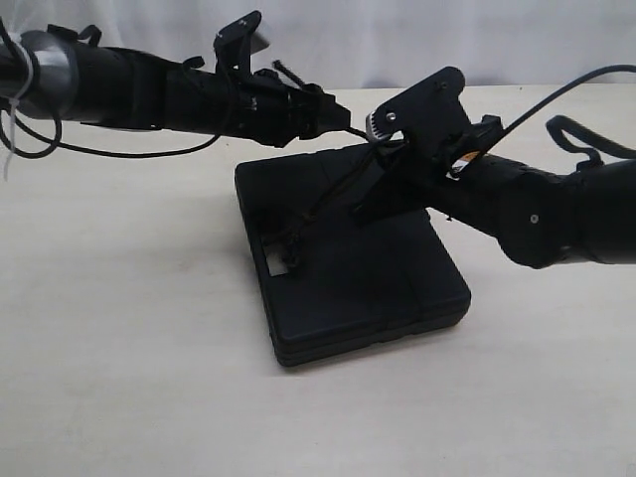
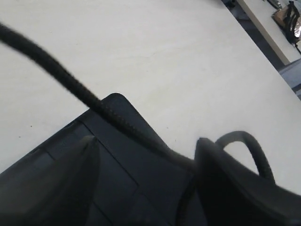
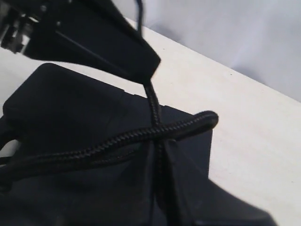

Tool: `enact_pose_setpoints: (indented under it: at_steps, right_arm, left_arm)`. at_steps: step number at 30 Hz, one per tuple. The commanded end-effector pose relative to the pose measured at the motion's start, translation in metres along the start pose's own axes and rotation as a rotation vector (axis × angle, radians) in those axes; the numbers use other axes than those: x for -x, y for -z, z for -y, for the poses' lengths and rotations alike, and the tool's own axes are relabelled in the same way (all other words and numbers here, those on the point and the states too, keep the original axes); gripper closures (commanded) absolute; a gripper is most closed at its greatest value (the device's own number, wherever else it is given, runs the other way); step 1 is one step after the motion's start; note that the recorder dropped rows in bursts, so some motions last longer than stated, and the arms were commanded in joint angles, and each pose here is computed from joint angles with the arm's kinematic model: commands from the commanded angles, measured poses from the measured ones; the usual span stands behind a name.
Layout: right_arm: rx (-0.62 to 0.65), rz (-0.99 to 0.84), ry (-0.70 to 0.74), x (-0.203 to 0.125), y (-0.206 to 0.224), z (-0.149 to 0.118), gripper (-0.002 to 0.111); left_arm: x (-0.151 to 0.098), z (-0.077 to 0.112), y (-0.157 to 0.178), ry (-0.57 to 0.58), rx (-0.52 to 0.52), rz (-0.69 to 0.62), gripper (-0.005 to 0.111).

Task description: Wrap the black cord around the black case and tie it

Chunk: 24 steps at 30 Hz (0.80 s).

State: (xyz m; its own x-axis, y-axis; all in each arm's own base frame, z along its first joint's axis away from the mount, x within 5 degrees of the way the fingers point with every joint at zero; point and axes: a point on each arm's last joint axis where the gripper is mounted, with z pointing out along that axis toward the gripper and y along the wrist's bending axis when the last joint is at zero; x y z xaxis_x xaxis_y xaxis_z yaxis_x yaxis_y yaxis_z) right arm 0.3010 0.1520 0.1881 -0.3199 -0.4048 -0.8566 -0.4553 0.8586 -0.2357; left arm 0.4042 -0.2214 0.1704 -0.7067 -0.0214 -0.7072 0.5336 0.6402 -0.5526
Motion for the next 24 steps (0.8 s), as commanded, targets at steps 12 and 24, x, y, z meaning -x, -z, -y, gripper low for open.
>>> enact_pose_setpoints:
  at_steps: [12, 24]
  right_arm:
    - [0.042, -0.012, 0.038, -0.001, 0.000, -0.004, 0.104]
    - [0.056, -0.032, 0.146, -0.003, 0.001, -0.005, 0.095]
  left_arm:
    - [0.010, 0.020, -0.003, -0.097, -0.220, 0.013, 0.087]
    - [0.010, 0.020, -0.003, -0.172, -0.220, 0.022, 0.107]
